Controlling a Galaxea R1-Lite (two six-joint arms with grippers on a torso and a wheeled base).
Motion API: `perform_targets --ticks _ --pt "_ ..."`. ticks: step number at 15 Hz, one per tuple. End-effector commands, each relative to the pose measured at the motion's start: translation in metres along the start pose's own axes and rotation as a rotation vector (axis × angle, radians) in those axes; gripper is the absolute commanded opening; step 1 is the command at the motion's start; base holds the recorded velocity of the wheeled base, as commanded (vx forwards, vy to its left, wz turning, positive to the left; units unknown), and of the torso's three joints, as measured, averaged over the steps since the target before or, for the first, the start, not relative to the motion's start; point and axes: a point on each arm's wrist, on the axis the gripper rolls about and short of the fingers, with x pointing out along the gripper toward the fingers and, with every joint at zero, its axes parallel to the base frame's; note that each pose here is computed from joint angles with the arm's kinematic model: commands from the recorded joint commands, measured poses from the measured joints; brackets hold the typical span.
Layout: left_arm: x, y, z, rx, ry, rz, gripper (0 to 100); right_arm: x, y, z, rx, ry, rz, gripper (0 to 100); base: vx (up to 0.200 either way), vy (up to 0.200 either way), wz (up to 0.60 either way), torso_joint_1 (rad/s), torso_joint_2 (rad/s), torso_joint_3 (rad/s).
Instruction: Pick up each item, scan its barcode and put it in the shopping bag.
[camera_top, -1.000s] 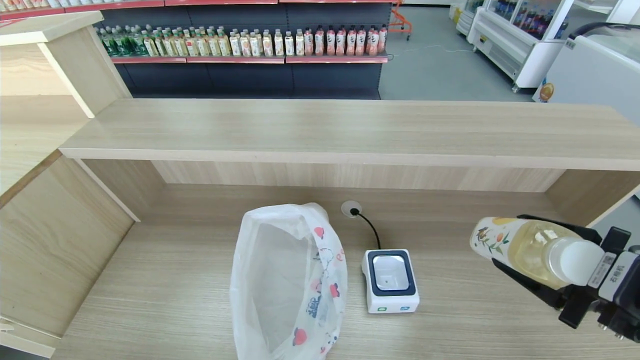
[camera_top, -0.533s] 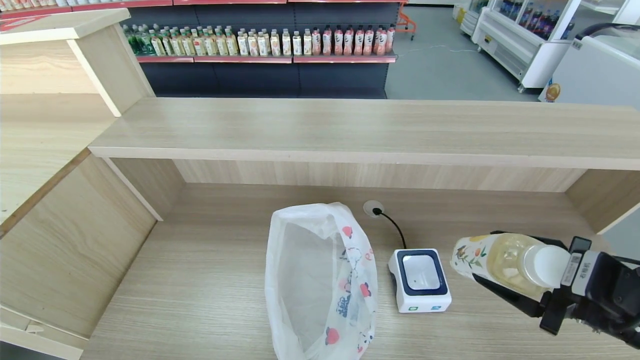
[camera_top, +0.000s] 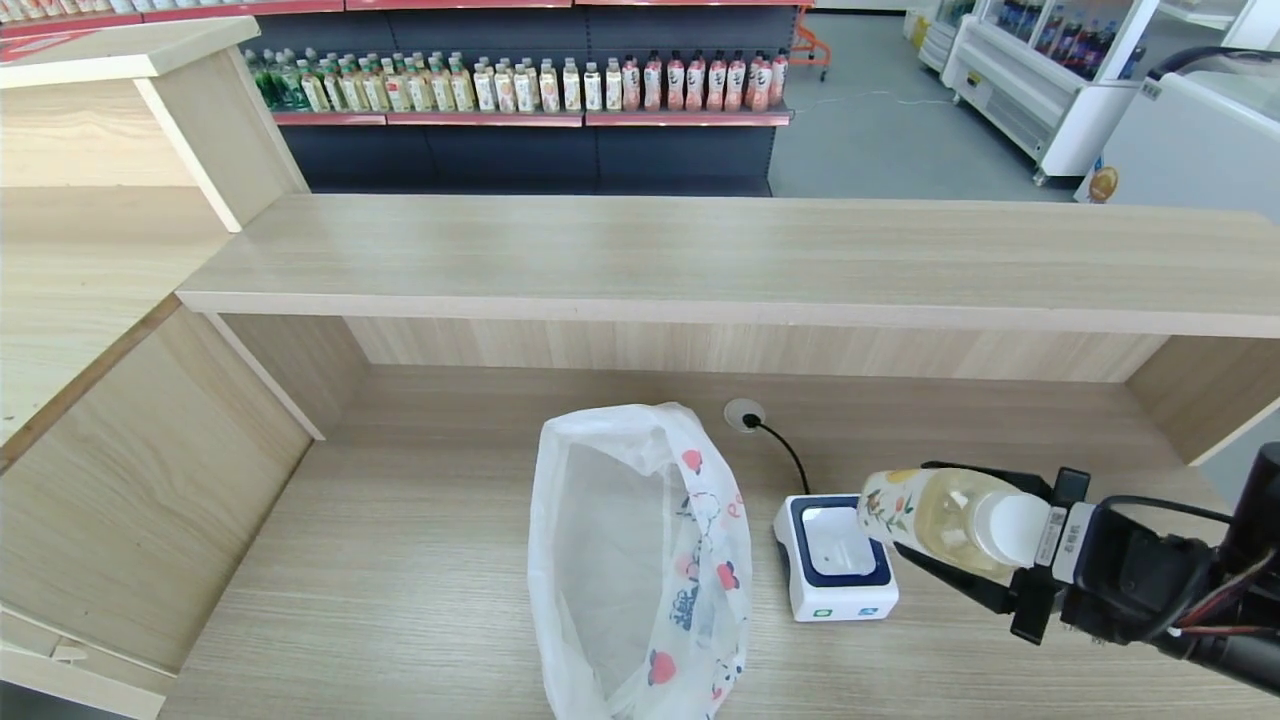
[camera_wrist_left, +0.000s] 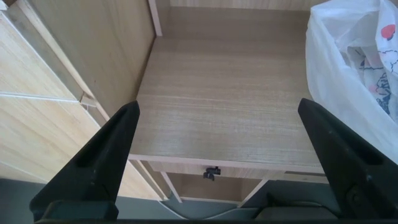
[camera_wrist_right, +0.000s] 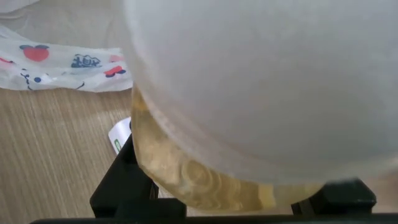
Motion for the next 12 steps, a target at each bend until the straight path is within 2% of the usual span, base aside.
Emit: perform_targets --ticks 1,5,9,12 --pt "0.0 0.0 0.0 0.0 0.0 0.0 100 0.014 0.005 -0.028 -0.015 0.012 0.051 0 0.0 0.0 0.0 0.0 0.0 0.0" --pt "0.0 0.0 0.0 0.0 0.0 0.0 100 0.022 -0.001 -0.042 0.0 0.029 0.049 0 0.0 0.0 0.0 0.0 0.0 0.0" --pt "0.0 0.0 0.0 0.0 0.001 0.0 100 0.044 -0.01 -0.047 -0.06 -0.071 0.092 0 0.0 0.0 0.0 0.0 0.0 0.0" --pt "0.0 0.0 0.0 0.0 0.0 0.0 100 0.053 -0.011 -0.053 -0.078 -0.094 0.113 0 0.0 0.0 0.0 0.0 0.0 0.0"
